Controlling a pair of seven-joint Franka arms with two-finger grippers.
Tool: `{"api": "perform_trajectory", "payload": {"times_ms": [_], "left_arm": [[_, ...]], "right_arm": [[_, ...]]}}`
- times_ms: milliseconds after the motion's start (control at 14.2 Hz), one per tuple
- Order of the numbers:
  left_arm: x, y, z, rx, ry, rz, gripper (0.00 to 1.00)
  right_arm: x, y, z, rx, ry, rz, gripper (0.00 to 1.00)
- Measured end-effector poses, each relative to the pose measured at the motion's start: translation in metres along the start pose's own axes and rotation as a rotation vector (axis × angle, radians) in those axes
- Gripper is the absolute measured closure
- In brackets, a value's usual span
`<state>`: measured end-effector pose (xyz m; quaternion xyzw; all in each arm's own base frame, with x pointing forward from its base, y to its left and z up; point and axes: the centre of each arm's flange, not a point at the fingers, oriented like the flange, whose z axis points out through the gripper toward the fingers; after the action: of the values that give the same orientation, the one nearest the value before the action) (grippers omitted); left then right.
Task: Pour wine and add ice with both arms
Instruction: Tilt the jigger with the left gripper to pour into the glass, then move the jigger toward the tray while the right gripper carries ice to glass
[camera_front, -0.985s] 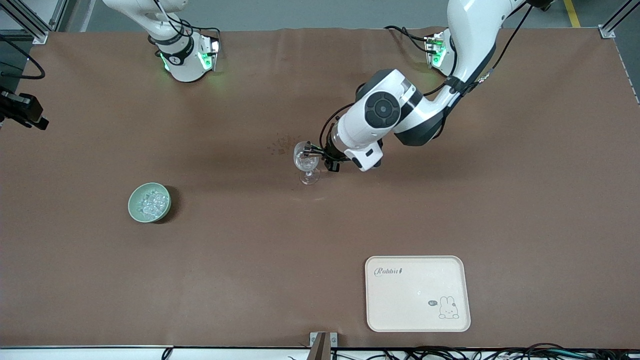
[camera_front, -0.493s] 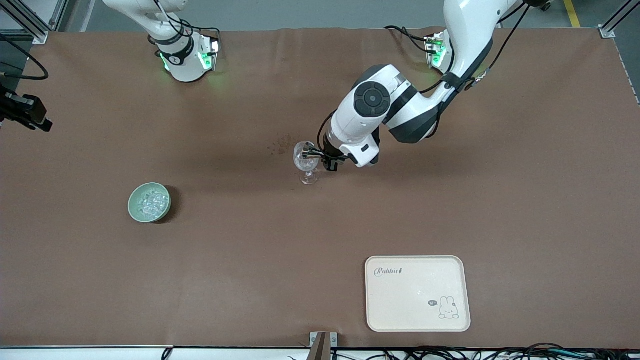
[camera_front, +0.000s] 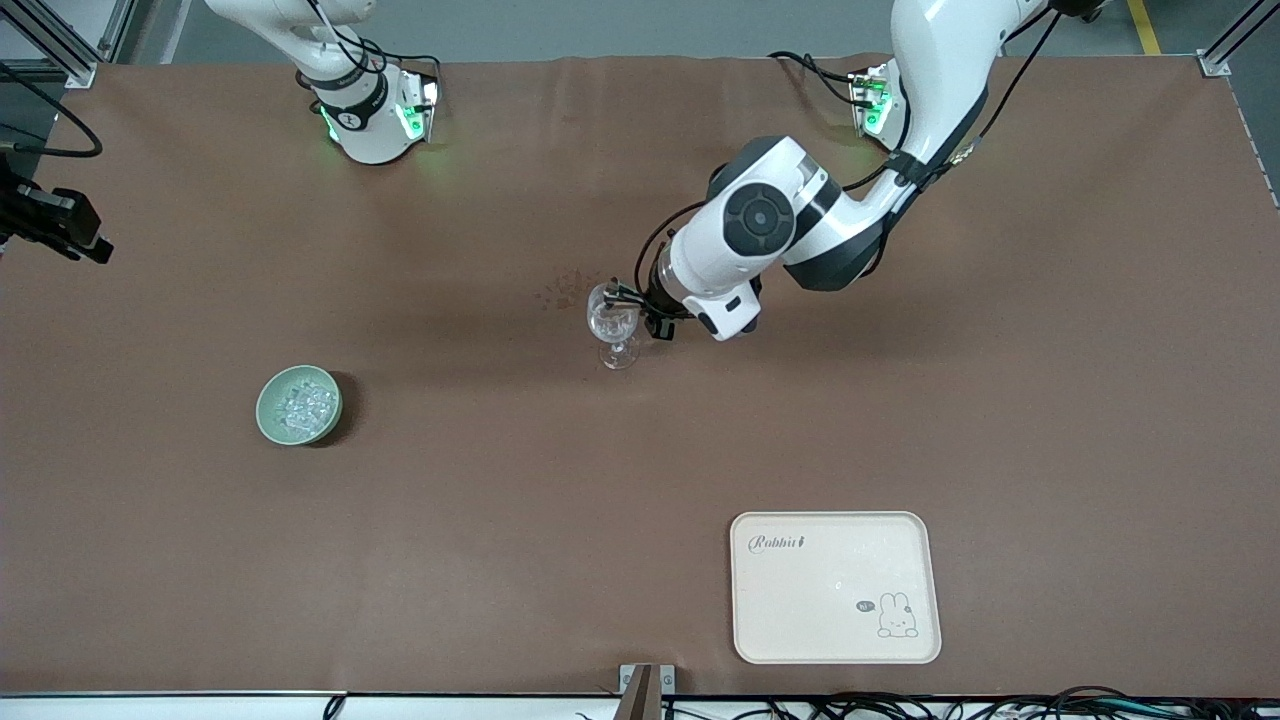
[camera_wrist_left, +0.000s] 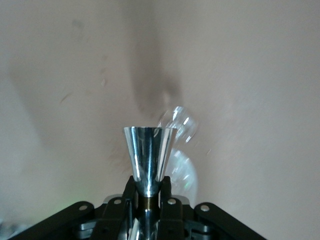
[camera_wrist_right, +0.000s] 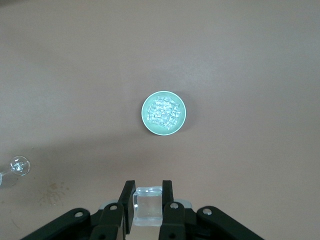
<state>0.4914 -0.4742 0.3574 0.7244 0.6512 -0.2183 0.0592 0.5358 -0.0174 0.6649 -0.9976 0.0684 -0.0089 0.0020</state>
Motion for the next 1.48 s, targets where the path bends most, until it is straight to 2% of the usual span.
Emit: {"api": "perform_trajectory", "payload": {"times_ms": [141, 281, 422, 633, 844, 985, 1126, 1337, 1478], "left_arm": [[0.006, 0.004, -0.005, 0.048, -0.088, 0.017, 0.79], [0.016, 0.013, -0.016, 0.073, -0.141, 0.026, 0.79], [0.037, 0.03, -0.036, 0.077, -0.226, 0.03, 0.79], [0.082, 0.069, -0.08, 0.056, -0.396, 0.026, 0.79], [0.155, 0.116, -0.114, -0.022, -0.565, 0.002, 0.79], [0.219, 0.143, -0.128, -0.104, -0.711, 0.001, 0.79], [0.284, 0.162, -0.134, -0.189, -0.826, -0.023, 0.79], [0.376, 0.183, -0.121, -0.308, -0.903, -0.03, 0.79], [0.425, 0.197, -0.099, -0.366, -0.962, -0.057, 0.79]], "right_arm": [[0.0, 0.0, 0.0, 0.0, 0.0, -0.001, 0.74], [0.0, -0.001, 0.0, 0.001, 0.0, -0.002, 0.74], [-0.001, -0.005, 0.0, 0.003, 0.0, -0.009, 0.74], [-0.003, -0.03, 0.001, 0.013, -0.002, -0.025, 0.74], [0.002, -0.091, 0.018, 0.023, 0.012, 0.023, 0.74], [0.007, -0.144, 0.039, 0.042, 0.019, 0.068, 0.74], [0.004, -0.2, 0.063, 0.066, 0.008, 0.12, 0.74], [-0.013, -0.267, 0.089, 0.093, -0.023, 0.164, 0.74], [-0.025, -0.303, 0.104, 0.109, -0.041, 0.187, 0.74]]}}
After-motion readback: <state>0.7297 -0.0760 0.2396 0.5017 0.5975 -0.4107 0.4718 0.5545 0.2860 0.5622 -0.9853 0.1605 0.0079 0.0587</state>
